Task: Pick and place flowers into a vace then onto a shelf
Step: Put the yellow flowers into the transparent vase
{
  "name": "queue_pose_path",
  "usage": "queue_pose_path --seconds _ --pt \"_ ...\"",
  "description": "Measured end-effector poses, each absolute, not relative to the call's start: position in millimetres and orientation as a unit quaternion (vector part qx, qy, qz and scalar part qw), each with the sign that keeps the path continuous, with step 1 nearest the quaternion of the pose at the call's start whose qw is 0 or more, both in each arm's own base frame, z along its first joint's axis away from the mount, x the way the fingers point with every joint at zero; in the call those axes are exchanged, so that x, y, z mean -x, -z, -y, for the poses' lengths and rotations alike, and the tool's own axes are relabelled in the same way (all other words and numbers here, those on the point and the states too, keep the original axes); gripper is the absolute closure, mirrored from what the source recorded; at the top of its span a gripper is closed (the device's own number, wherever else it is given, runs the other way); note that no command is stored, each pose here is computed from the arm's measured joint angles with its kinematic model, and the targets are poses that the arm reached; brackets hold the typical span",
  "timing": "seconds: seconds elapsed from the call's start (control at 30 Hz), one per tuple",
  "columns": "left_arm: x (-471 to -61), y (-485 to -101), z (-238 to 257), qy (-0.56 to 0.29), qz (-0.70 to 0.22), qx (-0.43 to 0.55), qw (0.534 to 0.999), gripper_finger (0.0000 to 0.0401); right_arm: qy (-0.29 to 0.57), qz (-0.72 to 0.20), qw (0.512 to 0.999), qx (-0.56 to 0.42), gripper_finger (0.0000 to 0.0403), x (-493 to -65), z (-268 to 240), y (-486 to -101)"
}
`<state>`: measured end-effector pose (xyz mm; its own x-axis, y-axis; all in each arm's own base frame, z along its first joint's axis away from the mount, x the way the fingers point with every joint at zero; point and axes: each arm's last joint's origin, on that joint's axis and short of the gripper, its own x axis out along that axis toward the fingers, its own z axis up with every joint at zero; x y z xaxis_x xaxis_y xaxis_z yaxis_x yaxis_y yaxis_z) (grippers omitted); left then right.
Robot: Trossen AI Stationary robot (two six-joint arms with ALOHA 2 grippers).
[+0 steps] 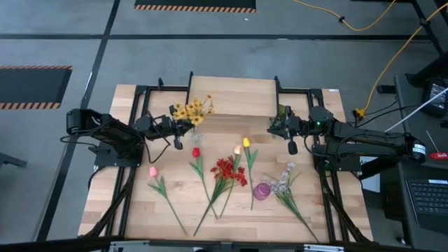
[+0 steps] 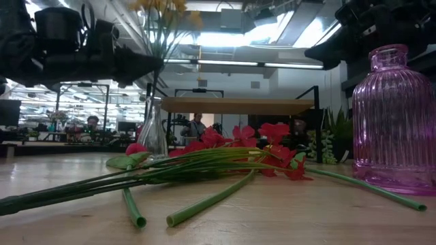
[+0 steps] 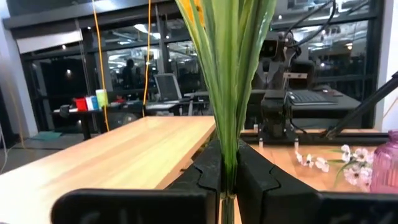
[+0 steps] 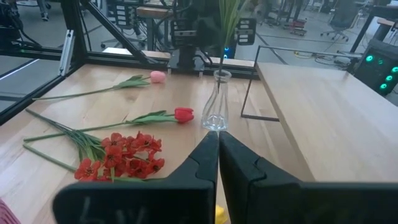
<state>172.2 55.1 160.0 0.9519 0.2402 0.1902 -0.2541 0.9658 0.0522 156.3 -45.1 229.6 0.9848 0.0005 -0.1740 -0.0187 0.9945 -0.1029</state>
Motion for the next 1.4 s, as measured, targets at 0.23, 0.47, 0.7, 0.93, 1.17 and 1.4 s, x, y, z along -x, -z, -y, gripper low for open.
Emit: queue_pose_path --seconds 0.23,0.47,0.7,0.93,1.17,1.4 --pt "-173 -157 -55 -0.129 0.074 -0.040 0.988 0.0380 -0.005 -0.087 0.995 0.052 0.0385 -156 45 -229" --pt "-173 -152 -56 -0.136 0.051 -0.033 0.989 0.0373 -0.005 -0.087 0.995 0.052 0.0385 -156 45 -230" --pt "-173 -150 -56 -0.139 0.040 -0.027 0.989 0.0365 -0.005 -0.087 0.995 0.052 0.0385 -156 45 -229" --pt "-173 -150 -57 -0.151 0.044 -0.006 0.988 0.0346 -0.005 -0.088 0.995 0.052 0.0385 -156 45 -229" --pt "-173 -148 -57 -0.150 0.037 0.020 0.988 0.0310 -0.005 -0.088 0.995 0.050 0.0385 -156 45 -229" --pt "-173 -147 -57 -0.150 0.033 0.037 0.987 0.0264 -0.006 -0.098 0.994 0.045 0.0385 -156 45 -227"
